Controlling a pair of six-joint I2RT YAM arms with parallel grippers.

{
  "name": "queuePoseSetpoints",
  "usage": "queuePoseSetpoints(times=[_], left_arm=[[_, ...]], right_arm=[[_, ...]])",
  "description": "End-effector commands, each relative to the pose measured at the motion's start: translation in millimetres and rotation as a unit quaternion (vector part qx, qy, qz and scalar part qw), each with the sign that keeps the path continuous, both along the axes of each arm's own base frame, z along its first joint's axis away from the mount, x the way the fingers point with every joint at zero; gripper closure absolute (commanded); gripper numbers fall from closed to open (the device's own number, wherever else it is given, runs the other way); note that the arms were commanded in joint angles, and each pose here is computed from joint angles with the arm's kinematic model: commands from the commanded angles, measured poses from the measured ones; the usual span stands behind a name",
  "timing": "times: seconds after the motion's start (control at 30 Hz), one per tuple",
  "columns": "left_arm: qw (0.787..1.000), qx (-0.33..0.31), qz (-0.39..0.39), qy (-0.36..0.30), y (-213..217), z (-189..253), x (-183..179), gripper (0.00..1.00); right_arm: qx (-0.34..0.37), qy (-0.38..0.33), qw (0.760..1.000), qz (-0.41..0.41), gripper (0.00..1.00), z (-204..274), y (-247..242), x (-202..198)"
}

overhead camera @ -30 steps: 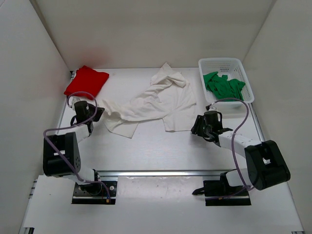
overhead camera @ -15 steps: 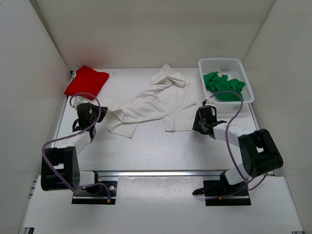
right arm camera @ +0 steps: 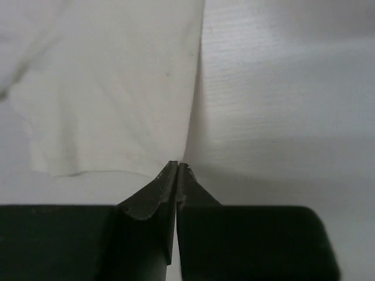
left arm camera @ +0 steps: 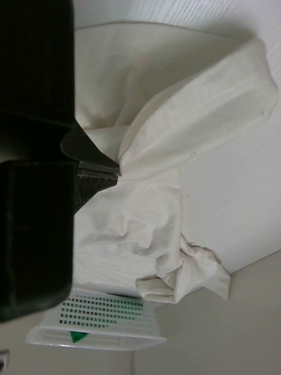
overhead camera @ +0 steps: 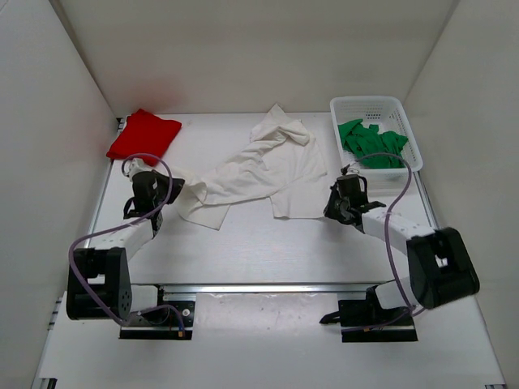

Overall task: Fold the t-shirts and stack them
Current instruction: Flatten out the tshirt

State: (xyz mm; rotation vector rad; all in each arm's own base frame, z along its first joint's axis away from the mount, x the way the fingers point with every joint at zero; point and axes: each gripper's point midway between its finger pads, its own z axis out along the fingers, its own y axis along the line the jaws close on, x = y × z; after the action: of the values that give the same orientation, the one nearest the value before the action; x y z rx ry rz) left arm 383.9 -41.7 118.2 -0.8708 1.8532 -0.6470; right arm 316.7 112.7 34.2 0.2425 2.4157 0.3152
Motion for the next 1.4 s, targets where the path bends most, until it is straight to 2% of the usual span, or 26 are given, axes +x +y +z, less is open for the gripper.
queuePoseSetpoints(times=[0.0,0.03,0.1,0.13,0.2,0.23,0.3,0.33,0.37,0.43,0.5,0.67,0.73,0.83,0.87,0.9,0.93,0.97,1.0,1.03,1.1,1.2,1.3,1.37], left_arm=[[0.997,0.019,-0.053,-0.052,-24.5,49.6,3.4,1.0],[0.995,0.025,-0.068,-0.063,-28.1,60.9,3.6,1.0],[0.989,0.038,-0.107,-0.094,-44.8,105.3,5.3,1.0],[0.986,0.045,-0.128,-0.094,-52.5,114.3,2.1,1.0],[0.971,0.065,-0.158,-0.167,-68.0,195.7,0.9,1.0],[0.971,0.079,-0.165,-0.153,-67.8,198.8,-3.8,1.0],[0.956,0.089,-0.168,-0.221,-63.6,270.8,-16.0,1.0],[0.955,0.089,-0.153,-0.239,-50.5,292.6,-19.5,1.0],[0.949,0.079,-0.153,-0.266,-42.9,315.7,-29.4,1.0],[0.943,0.073,-0.131,-0.298,-14.5,348.8,-42.5,1.0],[0.937,0.079,-0.123,-0.318,-4.2,376.2,-55.9,1.0],[0.928,0.107,-0.097,-0.343,2.5,422.8,-75.3,1.0],[0.931,0.112,-0.089,-0.335,7.1,425.0,-71.2,1.0],[0.935,0.117,-0.075,-0.326,13.7,419.1,-62.9,1.0],[0.937,0.119,-0.066,-0.32,18.1,411.5,-56.1,1.0],[0.938,0.122,-0.061,-0.318,19.5,407.6,-51.1,1.0],[0.944,0.12,-0.063,-0.302,19.9,390.4,-40.1,1.0],[0.952,0.114,-0.063,-0.278,19.3,366.2,-27.3,1.0],[0.957,0.117,-0.054,-0.261,21.3,346.3,-18.8,1.0],[0.959,0.121,-0.057,-0.251,19.8,332.6,-9.2,1.0],[0.973,0.121,-0.052,-0.191,19.0,273.4,19.2,1.0],[0.982,0.113,-0.067,-0.136,9.3,219.1,56.5,1.0],[0.985,0.105,-0.083,-0.106,3.8,197.0,92.6,1.0],[0.985,0.098,-0.087,-0.116,4.9,208.8,111.0,1.0]], right_arm=[[0.021,-0.117,0.993,0.007,1.0,90.9,8.1,19.0],[0.021,-0.133,0.991,0.009,1.0,106.7,9.3,20.0],[0.017,-0.207,0.978,0.011,1.0,179.4,9.5,20.6],[0.015,-0.22,0.975,0.011,1.0,195.8,9.7,19.8],[0.004,-0.287,0.958,0.001,1.0,271.7,9.3,14.6],[-0.007,-0.289,0.957,0.019,0.99,280.7,17.8,8.2],[-0.029,-0.358,0.933,-0.011,1.0,358.4,12.0,-2.0],[-0.031,-0.394,0.919,0.002,1.0,397.4,19.6,-15.3],[-0.056,-0.42,0.905,-0.021,1.0,429.5,14.9,-23.0],[-0.07,-0.457,0.886,-0.018,1.0,478.9,19.2,-38.4],[-0.082,-0.488,0.869,-0.015,1.0,523.7,22.0,-49.4],[-0.069,-0.555,0.829,0.006,1.0,613.0,31.6,-54.1],[-0.084,-0.572,0.816,-0.005,1.0,627.4,33.2,-46.9],[-0.115,-0.577,0.808,0.008,1.0,622.9,40.8,-16.1],[-0.109,-0.569,0.814,0.031,1.0,611.1,42.1,6.3],[-0.1,-0.552,0.828,-0.004,1.0,601.2,10.0,33.6],[-0.067,-0.534,0.843,0.02,1.0,583.5,-2.6,59.6],[-0.032,-0.511,0.853,0.101,1.0,555.9,20.1,78.3],[-0.015,-0.478,0.87,0.122,1.0,523.6,15.4,107.2],[-0.015,-0.464,0.876,0.129,1.0,508.4,15.9,119.0],[-0.017,-0.404,0.903,0.144,1.0,451.7,11.7,166.5],[-0.016,-0.348,0.926,0.145,1.0,401.3,7.8,218.6],[-0.001,-0.355,0.925,0.135,1.0,392.2,5.5,242.3],[0.014,-0.377,0.917,0.13,1.0,409.3,7.9,247.2]])
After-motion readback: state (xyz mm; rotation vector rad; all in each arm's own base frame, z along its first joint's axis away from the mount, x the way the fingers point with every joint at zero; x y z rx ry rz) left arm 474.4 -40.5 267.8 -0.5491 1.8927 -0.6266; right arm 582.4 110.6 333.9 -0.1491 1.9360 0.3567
